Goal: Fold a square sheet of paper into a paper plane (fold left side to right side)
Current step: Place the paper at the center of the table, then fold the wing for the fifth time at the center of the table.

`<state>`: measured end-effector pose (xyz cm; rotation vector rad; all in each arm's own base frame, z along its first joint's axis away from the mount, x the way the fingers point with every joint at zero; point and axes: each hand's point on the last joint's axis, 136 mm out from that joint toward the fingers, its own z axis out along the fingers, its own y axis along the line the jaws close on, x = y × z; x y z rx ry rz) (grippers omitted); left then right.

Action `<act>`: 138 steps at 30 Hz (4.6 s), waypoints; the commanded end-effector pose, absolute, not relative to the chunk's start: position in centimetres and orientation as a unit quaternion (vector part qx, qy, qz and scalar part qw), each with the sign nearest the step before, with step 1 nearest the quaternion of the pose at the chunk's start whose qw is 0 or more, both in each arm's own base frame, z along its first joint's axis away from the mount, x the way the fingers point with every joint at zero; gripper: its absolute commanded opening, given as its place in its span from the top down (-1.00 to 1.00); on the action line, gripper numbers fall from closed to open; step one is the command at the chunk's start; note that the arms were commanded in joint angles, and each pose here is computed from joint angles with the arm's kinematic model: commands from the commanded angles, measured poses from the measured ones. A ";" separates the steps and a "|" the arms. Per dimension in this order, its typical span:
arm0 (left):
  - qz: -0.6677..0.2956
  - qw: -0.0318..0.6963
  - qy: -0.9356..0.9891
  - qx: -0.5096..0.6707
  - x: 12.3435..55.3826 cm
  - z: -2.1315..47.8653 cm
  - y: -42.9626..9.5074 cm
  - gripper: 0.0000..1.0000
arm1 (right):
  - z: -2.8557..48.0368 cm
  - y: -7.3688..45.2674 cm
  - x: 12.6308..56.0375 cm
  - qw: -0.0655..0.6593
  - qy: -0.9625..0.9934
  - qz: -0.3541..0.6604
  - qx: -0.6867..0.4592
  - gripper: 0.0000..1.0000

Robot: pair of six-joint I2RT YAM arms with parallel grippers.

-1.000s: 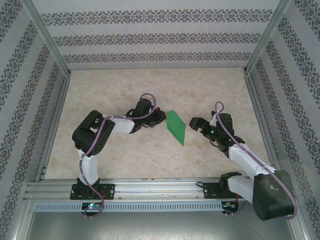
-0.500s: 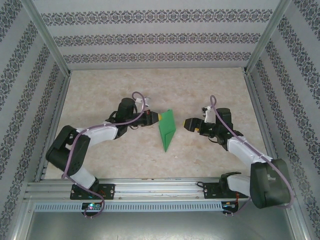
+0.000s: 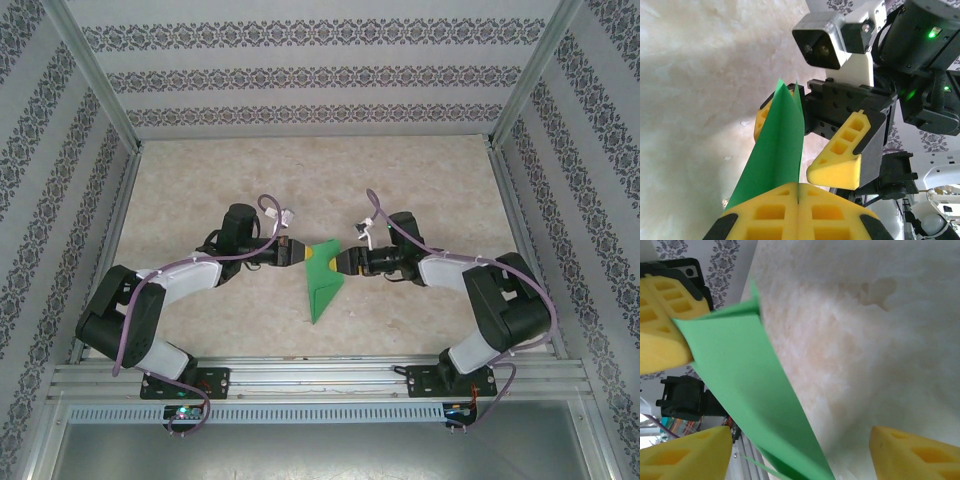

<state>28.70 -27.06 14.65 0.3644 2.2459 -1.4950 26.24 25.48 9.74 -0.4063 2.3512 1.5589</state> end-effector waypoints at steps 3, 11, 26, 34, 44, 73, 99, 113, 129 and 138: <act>-0.514 0.219 0.819 0.129 29.2 14.4 -26.2 1.00 | 11.9 26.5 26.6 0.161 0.788 0.568 -0.176 -0.17; -0.499 0.215 0.832 0.114 29.4 13.3 -25.4 1.00 | 12.0 26.4 27.3 0.159 0.796 0.558 -0.171 0.20; -0.428 0.248 0.864 0.091 30.0 12.5 -22.8 0.17 | 8.9 25.9 29.0 0.136 0.843 0.510 -0.103 1.00; -0.293 0.316 0.891 0.144 27.6 15.8 -20.2 0.13 | 7.5 24.9 29.7 0.086 0.878 0.470 0.001 1.00; -0.159 0.287 0.898 0.293 22.2 13.5 -26.6 0.10 | 6.8 24.3 30.5 0.042 0.882 0.458 0.105 1.00; 0.074 0.212 0.899 0.376 22.4 3.9 -30.8 -0.05 | 5.6 23.3 31.1 0.039 0.882 0.446 0.148 1.00; 0.083 0.226 0.904 0.354 22.8 3.9 -30.0 0.86 | 4.7 22.2 31.0 0.045 0.888 0.431 0.155 0.92; -0.048 0.189 0.930 0.310 22.7 5.2 -31.3 1.00 | 6.8 13.0 30.9 0.166 0.921 0.321 0.147 0.06; -0.307 0.097 0.931 0.169 24.0 6.0 -33.8 1.00 | 7.3 13.0 29.4 0.204 0.896 0.378 0.108 -0.13; -0.415 0.094 0.900 0.094 25.4 7.2 -34.2 1.00 | 6.8 15.4 29.1 0.193 0.882 0.422 0.086 -0.11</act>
